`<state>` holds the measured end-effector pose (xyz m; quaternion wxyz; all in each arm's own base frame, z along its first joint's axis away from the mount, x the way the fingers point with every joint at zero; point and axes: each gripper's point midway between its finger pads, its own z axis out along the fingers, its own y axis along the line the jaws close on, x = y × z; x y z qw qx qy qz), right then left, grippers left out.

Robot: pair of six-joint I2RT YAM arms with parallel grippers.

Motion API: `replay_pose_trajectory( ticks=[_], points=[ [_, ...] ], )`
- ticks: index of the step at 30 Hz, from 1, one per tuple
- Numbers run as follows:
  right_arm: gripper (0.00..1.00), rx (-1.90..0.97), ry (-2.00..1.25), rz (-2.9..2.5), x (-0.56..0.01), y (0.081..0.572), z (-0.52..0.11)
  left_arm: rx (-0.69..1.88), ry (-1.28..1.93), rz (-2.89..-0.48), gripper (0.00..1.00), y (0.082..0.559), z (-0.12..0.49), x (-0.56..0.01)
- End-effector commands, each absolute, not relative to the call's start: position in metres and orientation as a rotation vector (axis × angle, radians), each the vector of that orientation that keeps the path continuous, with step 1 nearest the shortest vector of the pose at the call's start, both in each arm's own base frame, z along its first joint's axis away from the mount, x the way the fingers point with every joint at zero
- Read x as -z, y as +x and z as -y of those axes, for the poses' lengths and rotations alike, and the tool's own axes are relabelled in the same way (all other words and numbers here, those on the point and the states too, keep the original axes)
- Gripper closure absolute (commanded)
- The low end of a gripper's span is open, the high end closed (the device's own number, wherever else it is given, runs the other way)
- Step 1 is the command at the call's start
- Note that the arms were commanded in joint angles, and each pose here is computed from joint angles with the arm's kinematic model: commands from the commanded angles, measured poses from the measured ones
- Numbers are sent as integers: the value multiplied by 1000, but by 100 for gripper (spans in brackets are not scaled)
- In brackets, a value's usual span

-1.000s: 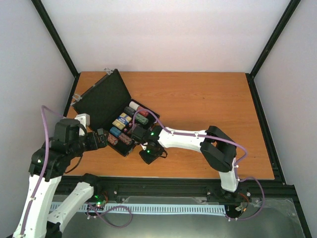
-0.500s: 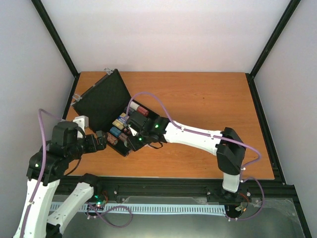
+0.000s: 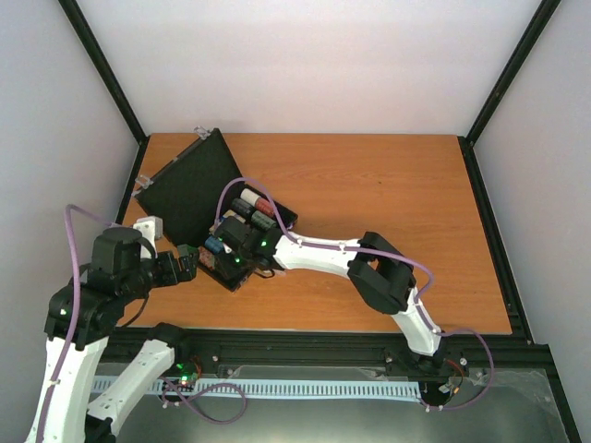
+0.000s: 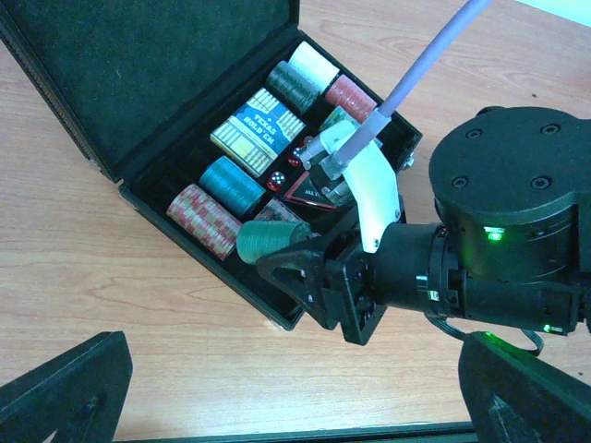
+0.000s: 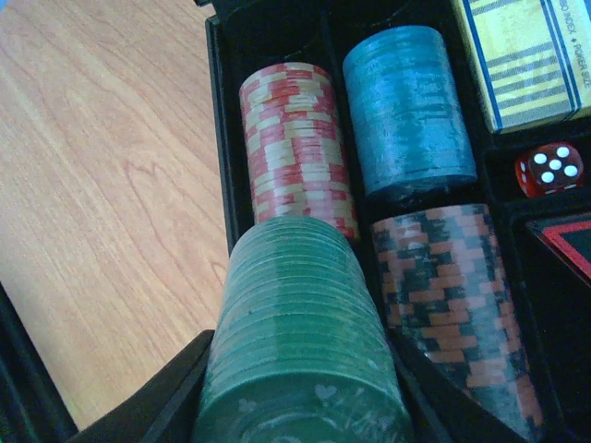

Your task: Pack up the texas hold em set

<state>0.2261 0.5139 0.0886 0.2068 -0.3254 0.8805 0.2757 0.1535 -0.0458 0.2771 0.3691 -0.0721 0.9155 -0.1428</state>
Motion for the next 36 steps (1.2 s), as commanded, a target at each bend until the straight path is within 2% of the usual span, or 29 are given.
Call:
replay_pose_trajectory(
  ticks=[1,6,21,29,33,34,36],
  points=[
    [75,-784,-842,-2362,-103,237,-535,363,-157,-2349,0,145,44,-282],
    [75,-666,-810,-2394,-86,248,-528,362,-163,-2361,0,144,44,-278],
    [74,-617,-851,-2479,-44,239,-527,356,-168,-2386,0,147,45,-270],
    [45,-568,-842,-2488,-51,234,-505,351,-168,-2378,0,149,45,-271],
    [36,-580,-861,-2473,-63,230,-502,353,-166,-2367,0,151,45,-273],
    [29,-577,-863,-2470,-65,230,-500,352,-165,-2368,0,152,45,-273],
    [27,-571,-861,-2460,-73,231,-498,348,-168,-2363,0,153,45,-274]
  ],
)
